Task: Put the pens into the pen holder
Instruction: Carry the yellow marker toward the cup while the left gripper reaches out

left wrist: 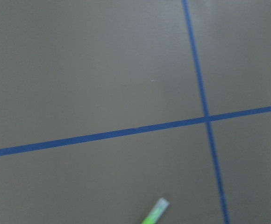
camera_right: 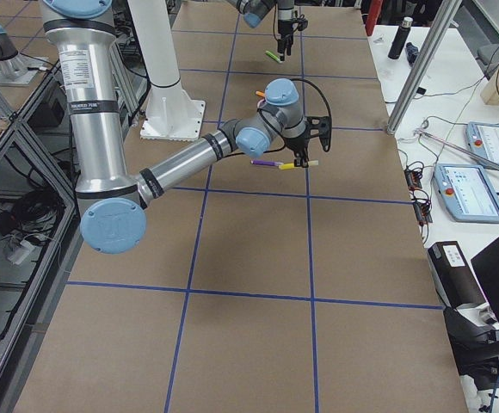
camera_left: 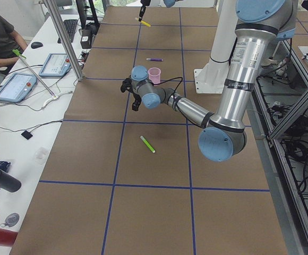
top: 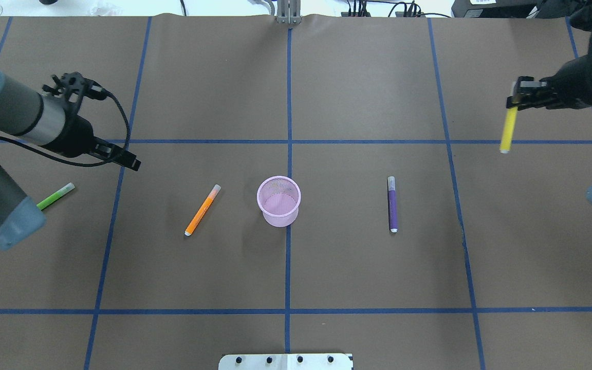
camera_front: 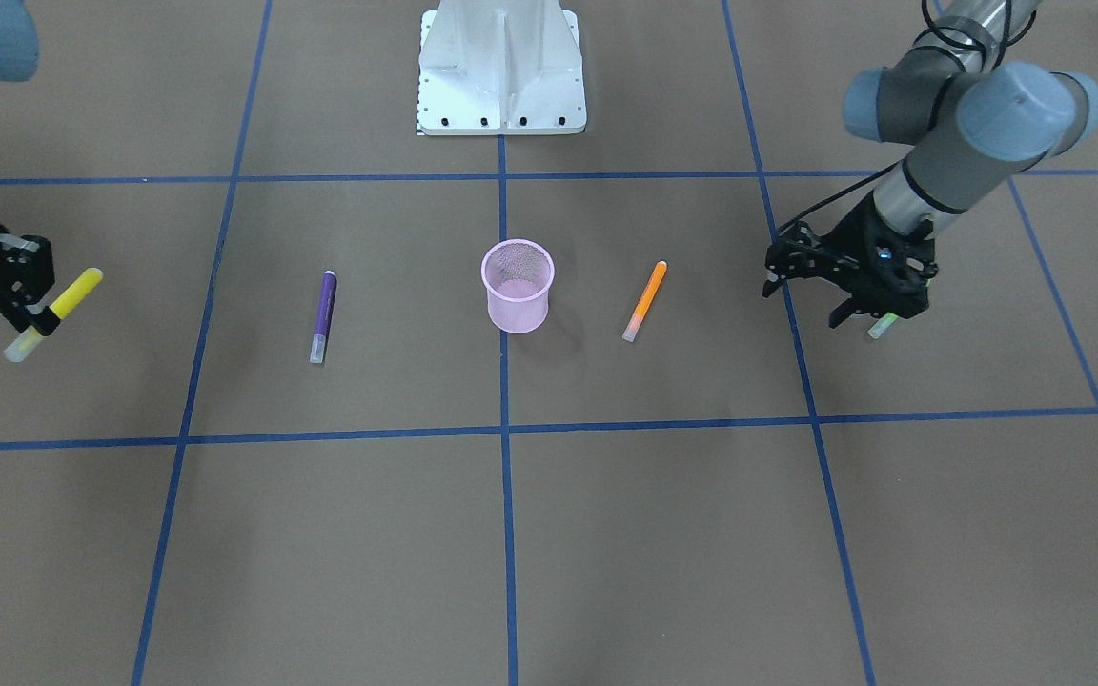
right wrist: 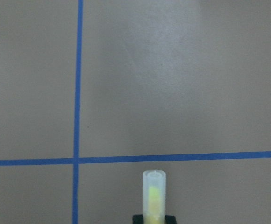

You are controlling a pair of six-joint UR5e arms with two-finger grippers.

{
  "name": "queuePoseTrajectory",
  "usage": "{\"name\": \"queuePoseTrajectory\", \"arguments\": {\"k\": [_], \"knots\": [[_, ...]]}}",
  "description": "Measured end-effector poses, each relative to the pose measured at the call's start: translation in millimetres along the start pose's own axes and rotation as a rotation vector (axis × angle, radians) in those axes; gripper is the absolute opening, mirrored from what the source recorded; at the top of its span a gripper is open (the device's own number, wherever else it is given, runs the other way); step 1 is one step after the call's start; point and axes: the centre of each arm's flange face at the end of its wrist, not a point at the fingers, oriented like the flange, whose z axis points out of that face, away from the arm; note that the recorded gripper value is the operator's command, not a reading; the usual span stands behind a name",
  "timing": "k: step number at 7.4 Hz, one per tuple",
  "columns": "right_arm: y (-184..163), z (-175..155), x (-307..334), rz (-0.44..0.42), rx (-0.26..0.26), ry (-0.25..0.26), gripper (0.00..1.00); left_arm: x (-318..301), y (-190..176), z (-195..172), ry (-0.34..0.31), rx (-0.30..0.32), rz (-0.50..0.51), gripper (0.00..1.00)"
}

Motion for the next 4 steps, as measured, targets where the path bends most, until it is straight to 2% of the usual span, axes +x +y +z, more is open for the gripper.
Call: {"name": "queuePoseTrajectory", "arguments": {"k": [1, 2, 4], "knots": [[18, 1, -46, 0.006, 0.062, -0.024, 0.0, 40, -9, 11, -0.017, -0.052, 0.004, 0.93], [39, 6, -92, 0.024, 0.116, -0.054, 0.0, 75, -17, 20, -0.042, -0.08, 0.017, 0.93], [81, 13, -178, 0.068, 0.18, -0.084, 0.0, 106, -19, 31, -0.07, -0.091, 0.046, 0.96]]}}
